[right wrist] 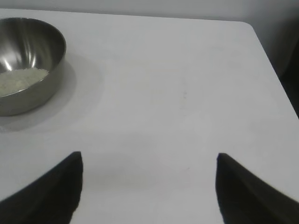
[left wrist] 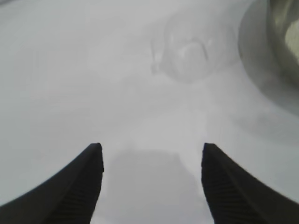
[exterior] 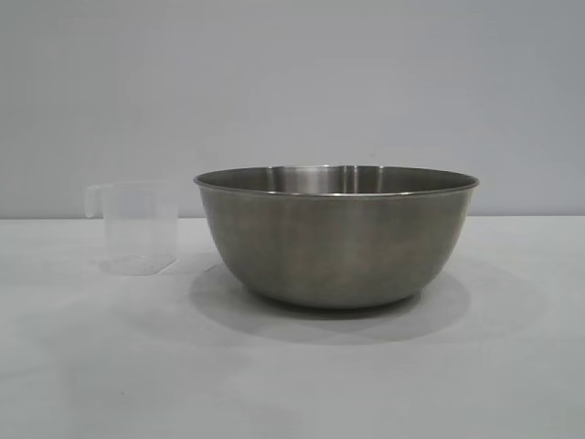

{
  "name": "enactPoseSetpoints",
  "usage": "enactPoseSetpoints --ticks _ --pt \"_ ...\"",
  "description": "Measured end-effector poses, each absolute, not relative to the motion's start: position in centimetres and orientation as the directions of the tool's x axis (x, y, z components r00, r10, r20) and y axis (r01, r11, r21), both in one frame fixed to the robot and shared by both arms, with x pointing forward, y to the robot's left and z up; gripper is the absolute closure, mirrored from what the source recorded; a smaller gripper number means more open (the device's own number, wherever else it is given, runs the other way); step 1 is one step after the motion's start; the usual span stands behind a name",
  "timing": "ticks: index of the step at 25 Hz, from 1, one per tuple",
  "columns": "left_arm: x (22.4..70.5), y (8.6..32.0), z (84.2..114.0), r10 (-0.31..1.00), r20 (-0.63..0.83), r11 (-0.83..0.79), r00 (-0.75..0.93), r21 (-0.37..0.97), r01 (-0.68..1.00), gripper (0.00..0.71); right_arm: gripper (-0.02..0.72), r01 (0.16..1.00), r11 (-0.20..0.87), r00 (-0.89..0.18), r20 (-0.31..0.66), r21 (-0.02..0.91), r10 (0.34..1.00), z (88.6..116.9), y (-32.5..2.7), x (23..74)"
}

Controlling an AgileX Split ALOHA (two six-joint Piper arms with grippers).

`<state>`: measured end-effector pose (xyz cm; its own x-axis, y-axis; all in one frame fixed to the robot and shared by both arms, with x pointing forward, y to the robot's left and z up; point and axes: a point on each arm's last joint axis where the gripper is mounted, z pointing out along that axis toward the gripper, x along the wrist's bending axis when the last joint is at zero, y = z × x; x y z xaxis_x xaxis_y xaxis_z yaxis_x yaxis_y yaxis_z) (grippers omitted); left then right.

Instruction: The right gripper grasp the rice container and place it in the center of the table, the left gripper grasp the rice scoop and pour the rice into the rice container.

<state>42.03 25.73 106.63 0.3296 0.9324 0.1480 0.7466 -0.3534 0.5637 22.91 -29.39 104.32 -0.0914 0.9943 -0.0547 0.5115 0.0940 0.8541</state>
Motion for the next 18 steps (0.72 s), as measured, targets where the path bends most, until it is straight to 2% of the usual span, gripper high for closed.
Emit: enactPoseSetpoints --ticks 10,18 --pt "35.2 27.7 109.7 0.946 0.129 -0.313 0.298 0.609 0.729 0.254 0.149 0.512 0.094 -0.091 -0.055 0.854 0.994 104.3 -29.4 22.9" --pt "29.1 29.2 110.2 0.954 0.085 -0.276 0.289 0.633 0.724 0.254 0.149 0.512 0.094 -0.091 -0.055 0.854 0.994 104.3 -29.4 22.9"
